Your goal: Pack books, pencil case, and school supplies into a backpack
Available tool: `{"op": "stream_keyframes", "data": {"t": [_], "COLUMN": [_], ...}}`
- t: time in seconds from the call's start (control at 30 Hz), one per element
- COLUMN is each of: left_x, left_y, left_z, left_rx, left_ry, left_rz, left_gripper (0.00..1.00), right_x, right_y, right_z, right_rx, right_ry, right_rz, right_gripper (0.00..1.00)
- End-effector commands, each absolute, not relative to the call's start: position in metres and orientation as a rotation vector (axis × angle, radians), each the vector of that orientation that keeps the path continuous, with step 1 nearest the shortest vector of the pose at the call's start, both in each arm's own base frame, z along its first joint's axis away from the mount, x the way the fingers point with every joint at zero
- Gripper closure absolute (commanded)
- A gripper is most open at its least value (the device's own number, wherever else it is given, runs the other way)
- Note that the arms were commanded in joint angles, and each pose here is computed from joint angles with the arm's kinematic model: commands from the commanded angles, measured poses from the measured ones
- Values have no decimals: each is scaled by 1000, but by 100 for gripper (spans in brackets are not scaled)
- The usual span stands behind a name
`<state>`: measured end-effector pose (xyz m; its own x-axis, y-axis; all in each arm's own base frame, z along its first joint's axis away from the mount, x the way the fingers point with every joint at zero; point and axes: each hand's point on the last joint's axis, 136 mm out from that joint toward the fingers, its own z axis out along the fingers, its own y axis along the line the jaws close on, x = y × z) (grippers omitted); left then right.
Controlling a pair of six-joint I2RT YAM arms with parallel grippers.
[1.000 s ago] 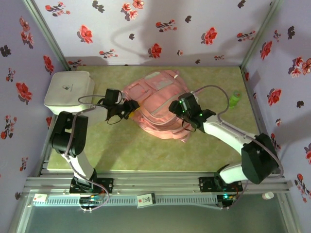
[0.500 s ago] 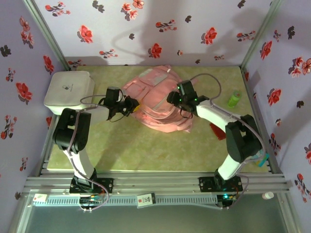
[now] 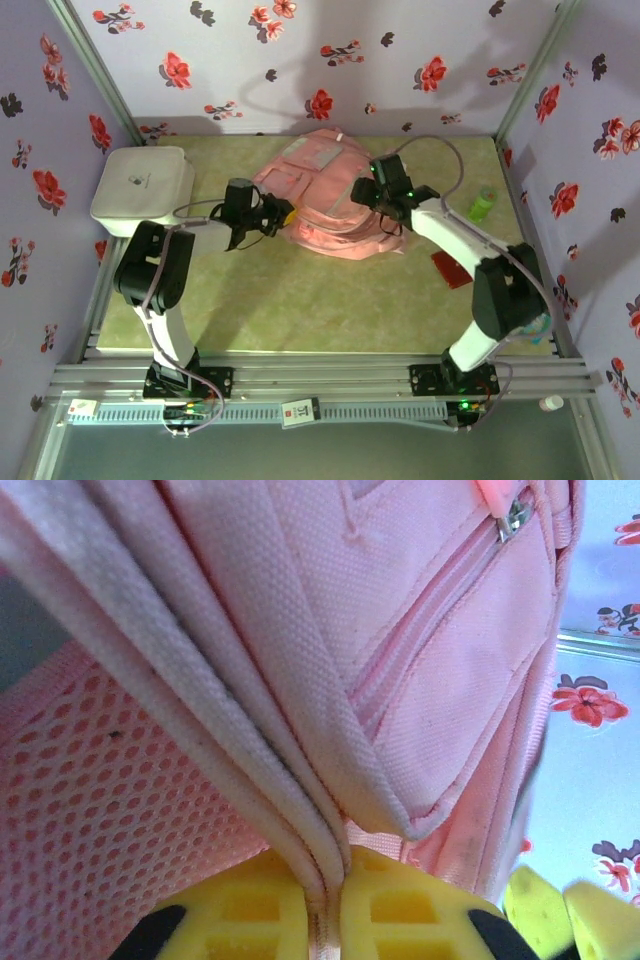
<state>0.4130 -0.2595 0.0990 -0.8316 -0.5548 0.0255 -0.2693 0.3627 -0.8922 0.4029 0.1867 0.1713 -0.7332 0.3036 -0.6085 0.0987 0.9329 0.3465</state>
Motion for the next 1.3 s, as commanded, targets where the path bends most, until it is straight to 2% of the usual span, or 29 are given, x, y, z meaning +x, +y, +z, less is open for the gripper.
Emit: {"op": "stream_keyframes", "data": {"t": [0.0, 0.13, 0.3, 0.53, 0.93, 1.27], "left_x": [412, 409, 407, 404, 402, 402], "left_y": [-279, -279, -285, -286, -285, -288], "left_z": [126, 130, 133, 132, 138, 142], "left_rx": [-646, -629, -613, -620, -608, -600], "left_ry": [2283, 2292, 2297, 2307, 2308, 2308], "left_rz": [-1539, -1479, -1476, -1476, -1473, -1495], "left_gripper": [98, 99, 98, 98, 98, 99], "right_x": [366, 336, 310, 311, 337, 351], "right_y": [173, 206, 271, 327, 333, 325], "right_z": [176, 176, 158, 123, 97, 95], "right_rx": [284, 195, 93, 23, 47, 79], "right_ry": [2408, 2435, 2469, 2497, 2487, 2459], "right_rz": [257, 281, 403, 455, 269, 120], "right_gripper": [30, 32, 40, 53, 64, 66]}}
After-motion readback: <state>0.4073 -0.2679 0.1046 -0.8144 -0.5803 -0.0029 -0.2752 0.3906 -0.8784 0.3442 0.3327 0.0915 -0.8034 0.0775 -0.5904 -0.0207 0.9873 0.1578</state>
